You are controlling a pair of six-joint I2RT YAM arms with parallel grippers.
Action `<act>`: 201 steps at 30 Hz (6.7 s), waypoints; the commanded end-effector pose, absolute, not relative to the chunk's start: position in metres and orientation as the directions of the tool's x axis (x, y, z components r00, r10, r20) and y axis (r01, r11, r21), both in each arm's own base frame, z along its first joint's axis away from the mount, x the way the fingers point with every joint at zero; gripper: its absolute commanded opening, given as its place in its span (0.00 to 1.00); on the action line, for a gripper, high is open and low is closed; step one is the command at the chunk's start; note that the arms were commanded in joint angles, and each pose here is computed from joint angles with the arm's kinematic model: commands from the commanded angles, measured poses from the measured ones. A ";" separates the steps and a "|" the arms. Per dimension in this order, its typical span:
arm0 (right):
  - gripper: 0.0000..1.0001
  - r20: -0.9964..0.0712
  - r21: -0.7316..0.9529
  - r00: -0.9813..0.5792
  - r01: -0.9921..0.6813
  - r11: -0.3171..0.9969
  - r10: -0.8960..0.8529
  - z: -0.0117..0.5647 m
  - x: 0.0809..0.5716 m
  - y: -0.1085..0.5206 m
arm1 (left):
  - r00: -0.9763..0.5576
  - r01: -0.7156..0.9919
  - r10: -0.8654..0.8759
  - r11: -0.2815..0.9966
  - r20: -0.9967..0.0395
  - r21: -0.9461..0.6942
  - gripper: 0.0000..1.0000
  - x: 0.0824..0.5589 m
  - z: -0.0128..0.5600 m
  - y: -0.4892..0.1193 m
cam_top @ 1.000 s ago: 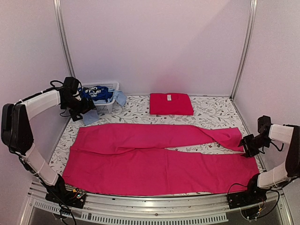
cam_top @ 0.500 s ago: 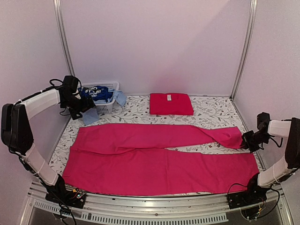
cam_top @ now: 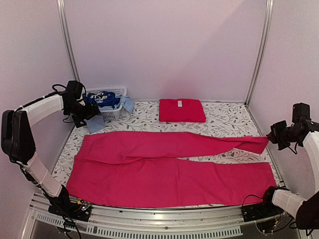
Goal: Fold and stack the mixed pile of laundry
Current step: Flatten out the crumpled trousers at the center of the board, then move the flattened trousers to the center of the board, then pick up the flattened trousers from the center of the board.
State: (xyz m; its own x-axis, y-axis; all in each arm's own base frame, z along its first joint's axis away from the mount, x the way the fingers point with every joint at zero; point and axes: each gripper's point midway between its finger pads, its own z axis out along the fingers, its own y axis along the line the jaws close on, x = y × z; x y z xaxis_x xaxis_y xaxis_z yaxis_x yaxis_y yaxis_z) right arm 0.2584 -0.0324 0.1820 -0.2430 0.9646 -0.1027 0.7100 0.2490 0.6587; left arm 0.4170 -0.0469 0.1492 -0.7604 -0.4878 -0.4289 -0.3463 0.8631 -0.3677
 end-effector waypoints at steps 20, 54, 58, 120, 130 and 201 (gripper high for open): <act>0.15 -0.271 0.647 -0.046 0.731 0.217 0.962 0.182 0.396 -0.122 | -0.754 -0.380 -0.505 0.857 -0.421 -0.348 0.98 0.409 0.138 -0.034; 0.55 -0.076 0.485 -0.671 0.621 0.616 0.737 0.037 0.337 0.004 | -0.917 0.276 0.173 0.926 -0.360 -0.258 0.73 0.419 0.039 -0.265; 0.55 -0.007 0.453 -0.681 0.650 0.610 0.732 0.011 0.333 0.007 | -0.936 0.217 0.154 0.961 -0.316 -0.174 0.69 0.418 0.016 -0.242; 0.38 0.018 0.415 -0.831 0.512 0.752 0.556 -0.027 0.349 0.001 | -0.908 0.258 0.235 0.966 -0.347 -0.019 0.86 0.454 -0.008 -0.211; 0.46 -0.140 0.525 -0.862 0.352 0.775 0.487 0.057 0.409 0.012 | -0.858 0.245 0.184 0.967 -0.480 -0.065 0.91 0.457 0.076 -0.207; 0.53 0.130 0.243 -0.449 0.879 0.411 0.884 0.044 0.189 -0.043 | -0.387 -0.900 -0.921 0.385 -0.030 -0.204 0.79 0.171 0.076 -0.026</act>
State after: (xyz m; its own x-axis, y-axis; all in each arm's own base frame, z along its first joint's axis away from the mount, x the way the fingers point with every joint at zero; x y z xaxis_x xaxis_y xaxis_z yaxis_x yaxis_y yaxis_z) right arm 0.2036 -0.0277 0.0419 -0.5204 0.8408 0.1491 0.8286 0.4551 0.3261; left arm 0.2055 -0.0453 0.0868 -0.5283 -0.8464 -0.0677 -0.7882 0.5185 -0.3317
